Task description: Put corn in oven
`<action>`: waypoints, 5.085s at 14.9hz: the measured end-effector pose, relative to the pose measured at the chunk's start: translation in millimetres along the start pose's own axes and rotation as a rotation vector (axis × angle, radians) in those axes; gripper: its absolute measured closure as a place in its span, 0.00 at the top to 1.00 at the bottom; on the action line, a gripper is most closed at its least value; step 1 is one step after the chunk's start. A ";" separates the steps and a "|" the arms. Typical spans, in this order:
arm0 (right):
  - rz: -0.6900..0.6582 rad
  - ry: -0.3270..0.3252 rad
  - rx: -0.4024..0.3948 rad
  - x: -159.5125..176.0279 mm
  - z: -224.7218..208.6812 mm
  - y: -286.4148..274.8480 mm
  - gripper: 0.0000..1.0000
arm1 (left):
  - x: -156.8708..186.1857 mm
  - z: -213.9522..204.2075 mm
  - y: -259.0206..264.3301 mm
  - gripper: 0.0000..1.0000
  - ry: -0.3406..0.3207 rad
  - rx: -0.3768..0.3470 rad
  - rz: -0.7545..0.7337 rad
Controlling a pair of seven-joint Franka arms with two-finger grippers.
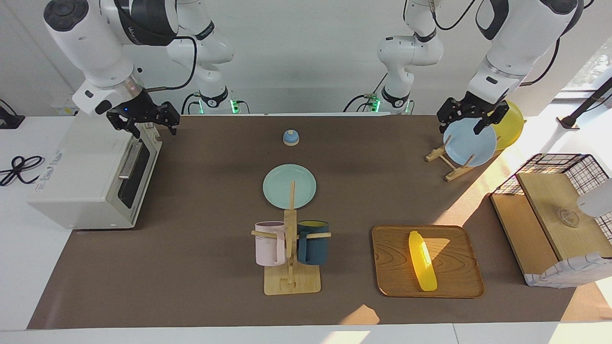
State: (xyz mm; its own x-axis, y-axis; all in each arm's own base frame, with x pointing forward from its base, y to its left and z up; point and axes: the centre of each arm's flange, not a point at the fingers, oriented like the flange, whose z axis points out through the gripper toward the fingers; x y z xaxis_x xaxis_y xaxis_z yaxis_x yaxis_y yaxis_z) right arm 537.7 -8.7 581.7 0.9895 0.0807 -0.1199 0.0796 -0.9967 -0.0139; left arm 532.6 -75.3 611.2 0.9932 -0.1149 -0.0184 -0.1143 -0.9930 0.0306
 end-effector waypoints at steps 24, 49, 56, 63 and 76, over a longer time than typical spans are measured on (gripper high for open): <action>0.003 0.014 -0.221 -18.8 106.8 81.1 0.01 | 9.7 2.3 3.3 1.00 0.057 -0.001 0.005; 0.134 0.120 0.009 18.1 283.9 -18.6 0.01 | 230.1 257.9 23.3 1.00 0.143 -0.027 0.032; 0.164 0.076 0.010 47.2 225.0 -63.1 0.01 | 236.7 280.9 26.7 1.00 0.155 -0.030 0.078; 0.169 -0.055 0.002 38.2 109.3 -59.4 0.30 | 237.5 290.1 27.7 0.97 0.152 -0.029 0.097; 0.186 -0.028 0.009 -4.0 46.9 -49.3 1.00 | 230.8 261.1 34.3 0.56 0.117 -0.036 0.110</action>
State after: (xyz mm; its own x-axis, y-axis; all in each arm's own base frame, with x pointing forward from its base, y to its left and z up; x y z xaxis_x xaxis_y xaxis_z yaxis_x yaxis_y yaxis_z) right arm 524.2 40.2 536.3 0.9834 -0.1048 -0.1485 -0.1057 -0.9944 0.0020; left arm 752.2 -143.3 347.1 0.9706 -0.2170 0.1040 -0.2241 -0.9726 0.0622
